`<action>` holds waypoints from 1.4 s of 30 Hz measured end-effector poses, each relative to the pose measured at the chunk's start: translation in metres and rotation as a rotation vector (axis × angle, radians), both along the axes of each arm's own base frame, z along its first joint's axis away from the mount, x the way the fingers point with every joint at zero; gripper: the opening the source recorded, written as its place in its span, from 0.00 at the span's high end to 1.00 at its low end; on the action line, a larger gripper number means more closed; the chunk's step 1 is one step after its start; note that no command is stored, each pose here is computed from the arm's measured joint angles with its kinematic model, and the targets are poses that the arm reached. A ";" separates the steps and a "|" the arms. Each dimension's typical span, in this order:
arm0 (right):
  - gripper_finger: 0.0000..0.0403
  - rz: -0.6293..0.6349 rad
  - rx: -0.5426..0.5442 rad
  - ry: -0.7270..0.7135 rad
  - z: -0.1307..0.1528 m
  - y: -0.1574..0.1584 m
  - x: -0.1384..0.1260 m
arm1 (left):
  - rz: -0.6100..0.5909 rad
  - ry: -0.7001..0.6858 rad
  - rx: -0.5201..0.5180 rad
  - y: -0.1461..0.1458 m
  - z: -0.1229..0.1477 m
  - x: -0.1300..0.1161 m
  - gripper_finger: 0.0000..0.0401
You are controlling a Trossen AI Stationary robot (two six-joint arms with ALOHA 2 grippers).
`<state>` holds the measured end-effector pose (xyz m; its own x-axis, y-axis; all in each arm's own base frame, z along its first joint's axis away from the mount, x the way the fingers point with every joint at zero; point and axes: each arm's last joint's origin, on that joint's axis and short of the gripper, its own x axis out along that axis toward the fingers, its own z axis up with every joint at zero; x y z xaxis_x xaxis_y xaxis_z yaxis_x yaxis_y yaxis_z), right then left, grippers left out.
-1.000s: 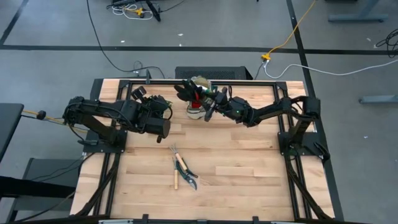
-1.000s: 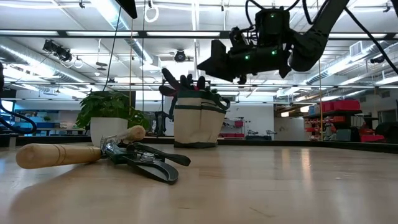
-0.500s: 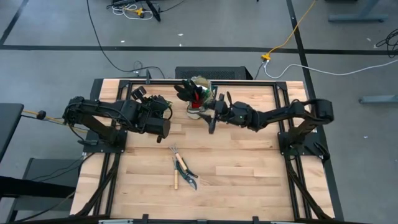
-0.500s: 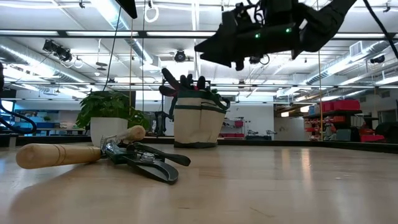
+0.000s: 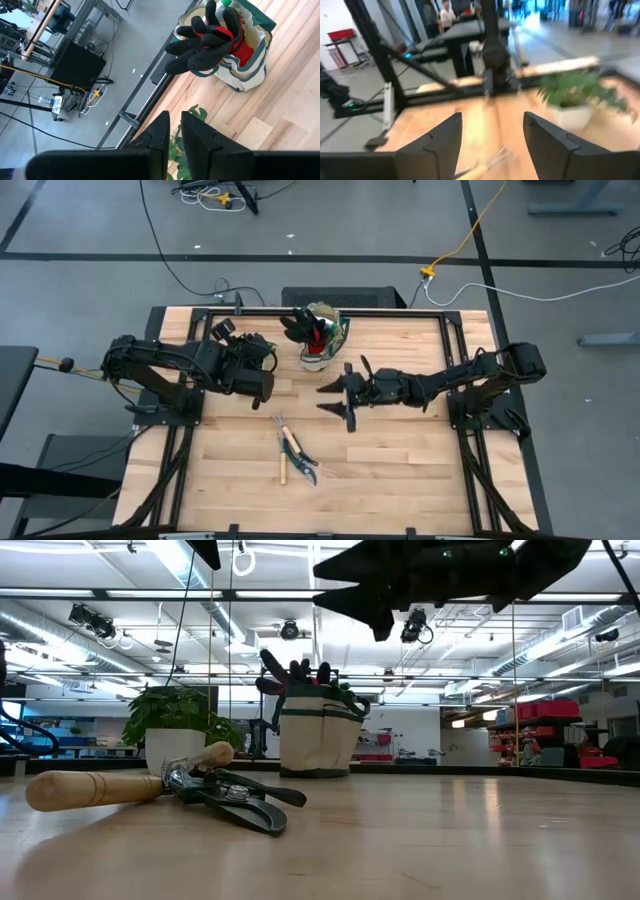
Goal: Pick & Place Garden tools in Gardening bag
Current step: Put the top brown hand rake into the white gardening bag
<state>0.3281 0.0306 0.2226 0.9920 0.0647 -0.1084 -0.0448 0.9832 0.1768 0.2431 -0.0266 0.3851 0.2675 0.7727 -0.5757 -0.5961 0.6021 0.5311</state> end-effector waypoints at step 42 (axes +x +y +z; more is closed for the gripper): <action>0.48 -0.072 0.275 0.594 -0.047 0.072 0.075 | -0.014 0.000 -0.072 -0.002 -0.001 0.001 0.86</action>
